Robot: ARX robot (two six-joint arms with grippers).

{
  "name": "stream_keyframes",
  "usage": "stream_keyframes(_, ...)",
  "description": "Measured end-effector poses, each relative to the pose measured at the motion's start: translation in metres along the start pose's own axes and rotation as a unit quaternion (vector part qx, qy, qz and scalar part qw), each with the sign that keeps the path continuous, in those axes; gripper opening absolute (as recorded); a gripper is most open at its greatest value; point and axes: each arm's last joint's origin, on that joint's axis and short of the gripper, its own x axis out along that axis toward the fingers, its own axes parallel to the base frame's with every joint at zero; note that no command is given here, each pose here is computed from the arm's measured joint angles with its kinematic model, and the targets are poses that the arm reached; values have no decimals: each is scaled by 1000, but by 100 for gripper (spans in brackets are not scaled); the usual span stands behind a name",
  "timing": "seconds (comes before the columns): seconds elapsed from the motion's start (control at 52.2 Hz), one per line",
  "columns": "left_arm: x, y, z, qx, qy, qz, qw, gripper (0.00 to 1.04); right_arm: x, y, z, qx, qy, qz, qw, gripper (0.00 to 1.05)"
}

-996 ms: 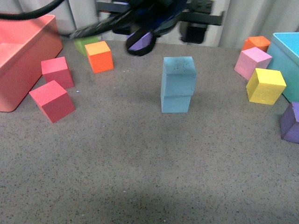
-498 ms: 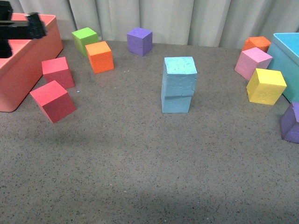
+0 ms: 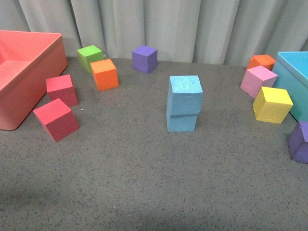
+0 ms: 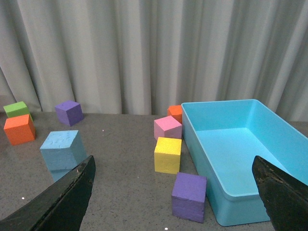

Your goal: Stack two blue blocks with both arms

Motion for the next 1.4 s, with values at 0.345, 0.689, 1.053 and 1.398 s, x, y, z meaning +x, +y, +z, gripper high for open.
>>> stream_keyframes(0.345, -26, 16, 2, -1, -4, 2, 1000, 4, 0, 0, 0, 0, 0, 0, 1000, 95)
stream_keyframes(0.689, -42, 16, 9, -1, -15, 1, 1000, 4, 0, 0, 0, 0, 0, 0, 1000, 95)
stream_keyframes(1.053, -54, 16, 11, -1, -19, 1, 1000, 4, 0, 0, 0, 0, 0, 0, 1000, 95)
stream_keyframes(1.398, -61, 16, 11, -1, -19, 2, 1000, 4, 0, 0, 0, 0, 0, 0, 1000, 95)
